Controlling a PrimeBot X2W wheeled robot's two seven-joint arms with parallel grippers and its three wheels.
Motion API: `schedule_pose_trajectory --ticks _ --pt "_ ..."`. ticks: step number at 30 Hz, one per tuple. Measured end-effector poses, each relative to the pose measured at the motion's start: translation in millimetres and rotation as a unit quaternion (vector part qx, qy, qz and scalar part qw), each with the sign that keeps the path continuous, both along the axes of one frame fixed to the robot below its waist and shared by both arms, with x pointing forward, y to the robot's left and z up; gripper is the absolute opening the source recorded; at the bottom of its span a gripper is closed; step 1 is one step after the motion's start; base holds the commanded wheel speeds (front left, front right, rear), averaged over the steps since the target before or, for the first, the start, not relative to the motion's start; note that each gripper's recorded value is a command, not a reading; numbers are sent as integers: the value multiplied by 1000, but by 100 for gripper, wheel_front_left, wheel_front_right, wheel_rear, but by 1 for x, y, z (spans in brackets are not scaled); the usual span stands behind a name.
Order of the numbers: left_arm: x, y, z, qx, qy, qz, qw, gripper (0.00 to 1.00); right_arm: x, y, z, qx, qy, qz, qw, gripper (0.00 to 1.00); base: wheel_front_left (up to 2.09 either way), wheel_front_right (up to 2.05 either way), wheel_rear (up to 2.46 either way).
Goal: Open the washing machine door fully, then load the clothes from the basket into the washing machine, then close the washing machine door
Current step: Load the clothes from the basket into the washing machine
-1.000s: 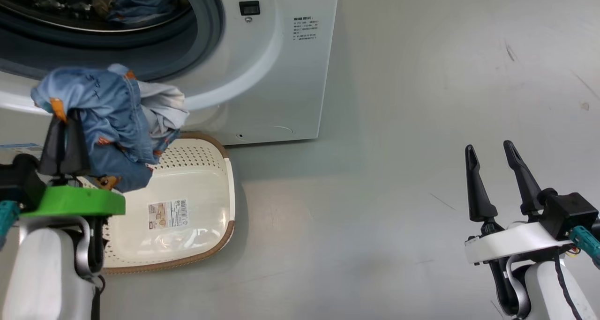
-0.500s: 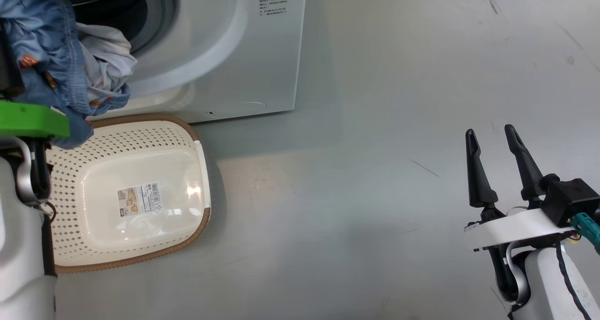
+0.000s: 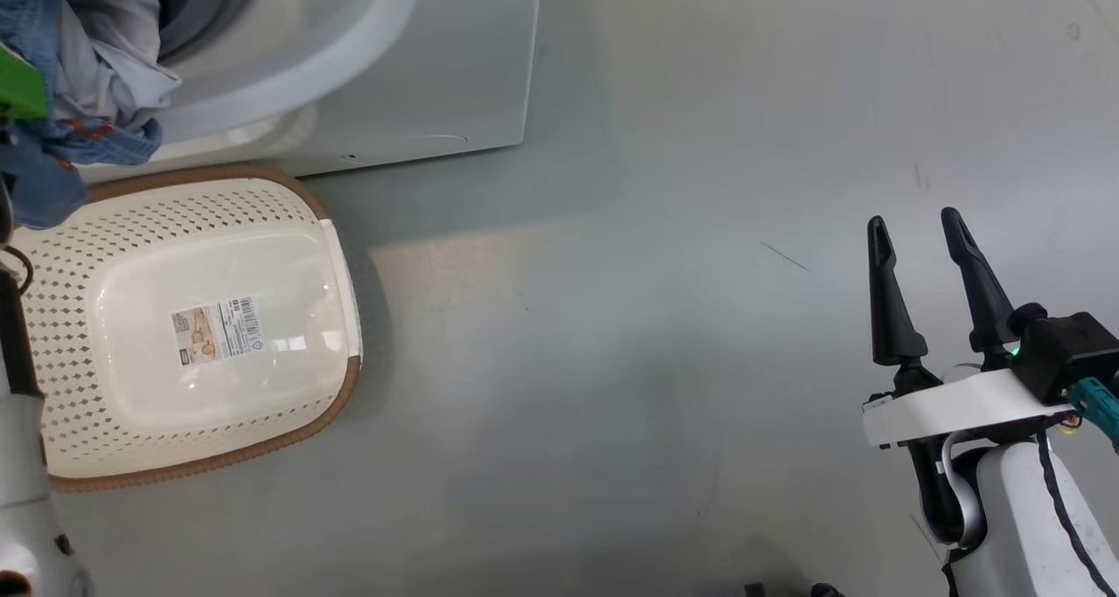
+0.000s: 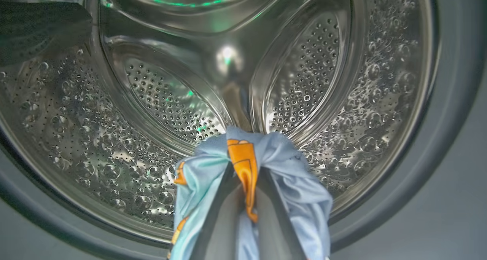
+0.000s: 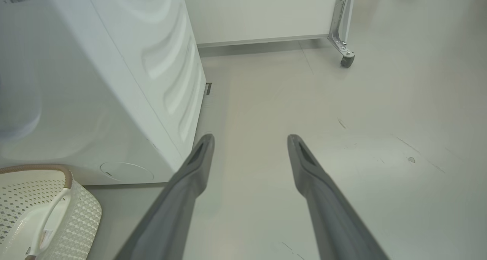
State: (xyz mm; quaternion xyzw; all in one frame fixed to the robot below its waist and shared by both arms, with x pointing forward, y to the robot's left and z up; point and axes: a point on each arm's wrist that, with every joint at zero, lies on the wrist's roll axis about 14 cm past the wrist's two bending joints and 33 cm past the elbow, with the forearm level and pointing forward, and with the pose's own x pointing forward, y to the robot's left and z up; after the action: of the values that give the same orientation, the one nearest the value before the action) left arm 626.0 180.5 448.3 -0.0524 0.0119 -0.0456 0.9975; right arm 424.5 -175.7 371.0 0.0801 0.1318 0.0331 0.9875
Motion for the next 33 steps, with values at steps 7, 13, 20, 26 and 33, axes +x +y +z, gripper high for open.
schedule_pose_trajectory --ticks 7,13,20,26,33 --pt "25 2 -28 0 37 4 999 0 3 6 -22 10 25 2 1000 100 0 0 0" --pt "49 3 -37 -1 35 7 999 0 1 3 -42 12 50 -6 999 100 0 0 0" --pt "63 2 -57 1 38 9 999 0 2 9 -59 18 69 -1 997 100 0 0 0" --pt "80 -6 -44 1 -9 5 1000 0 3 6 -65 16 75 -3 997 100 0 0 0" --pt "90 -11 -17 13 -88 1 996 0 1 2 -70 16 81 -11 996 100 0 0 0"
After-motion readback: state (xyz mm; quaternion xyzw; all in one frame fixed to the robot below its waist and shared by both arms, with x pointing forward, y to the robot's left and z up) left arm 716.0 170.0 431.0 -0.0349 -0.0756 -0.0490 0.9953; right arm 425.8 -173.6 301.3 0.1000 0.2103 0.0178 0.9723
